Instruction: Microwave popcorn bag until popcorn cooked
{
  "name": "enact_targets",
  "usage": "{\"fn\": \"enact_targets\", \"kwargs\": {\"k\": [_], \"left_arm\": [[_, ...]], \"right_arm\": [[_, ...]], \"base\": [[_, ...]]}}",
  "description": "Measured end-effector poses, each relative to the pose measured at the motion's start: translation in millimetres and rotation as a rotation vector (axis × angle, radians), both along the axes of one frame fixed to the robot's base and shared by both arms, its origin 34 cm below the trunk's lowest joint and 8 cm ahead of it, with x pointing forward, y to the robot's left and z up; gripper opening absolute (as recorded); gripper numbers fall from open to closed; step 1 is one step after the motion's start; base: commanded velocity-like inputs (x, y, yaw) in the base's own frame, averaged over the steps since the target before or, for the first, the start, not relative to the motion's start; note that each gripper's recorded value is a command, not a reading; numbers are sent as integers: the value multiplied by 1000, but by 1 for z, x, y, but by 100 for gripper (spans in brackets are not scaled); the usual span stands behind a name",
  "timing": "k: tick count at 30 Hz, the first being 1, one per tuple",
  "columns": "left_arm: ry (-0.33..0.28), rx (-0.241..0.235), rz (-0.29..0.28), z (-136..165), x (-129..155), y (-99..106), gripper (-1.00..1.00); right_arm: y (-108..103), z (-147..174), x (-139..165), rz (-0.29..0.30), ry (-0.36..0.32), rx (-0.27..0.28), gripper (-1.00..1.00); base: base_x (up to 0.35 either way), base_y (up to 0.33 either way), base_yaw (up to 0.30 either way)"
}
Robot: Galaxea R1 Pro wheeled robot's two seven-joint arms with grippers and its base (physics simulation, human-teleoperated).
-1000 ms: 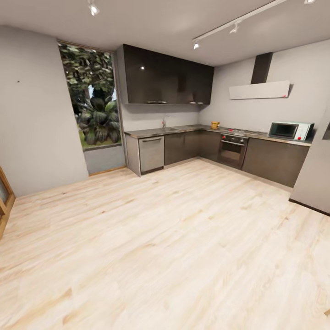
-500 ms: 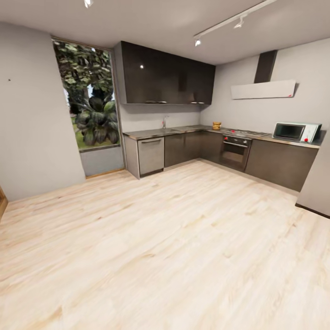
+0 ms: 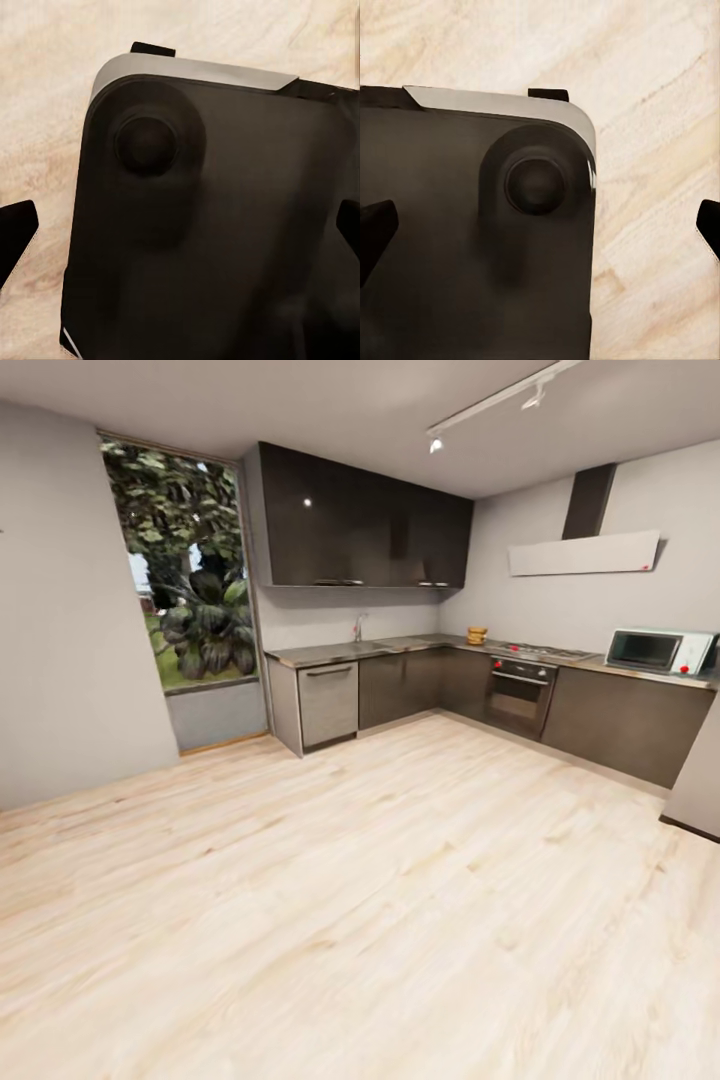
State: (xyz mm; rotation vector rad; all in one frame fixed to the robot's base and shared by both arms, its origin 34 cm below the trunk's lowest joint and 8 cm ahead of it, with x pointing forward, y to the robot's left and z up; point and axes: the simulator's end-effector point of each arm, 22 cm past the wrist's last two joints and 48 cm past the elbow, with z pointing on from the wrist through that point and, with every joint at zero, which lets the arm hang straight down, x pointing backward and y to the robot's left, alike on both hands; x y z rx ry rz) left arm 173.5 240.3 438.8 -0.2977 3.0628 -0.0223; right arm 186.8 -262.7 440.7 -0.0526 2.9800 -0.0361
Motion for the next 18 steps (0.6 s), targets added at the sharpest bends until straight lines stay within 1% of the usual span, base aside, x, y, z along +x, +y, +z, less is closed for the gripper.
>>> {"fn": "enact_targets", "kwargs": {"k": [18], "left_arm": [[-1,-1,0,0,0,-1,100]], "right_arm": [[0,0,-1,3,3,4,100]], "base": [[326,0,0]]}}
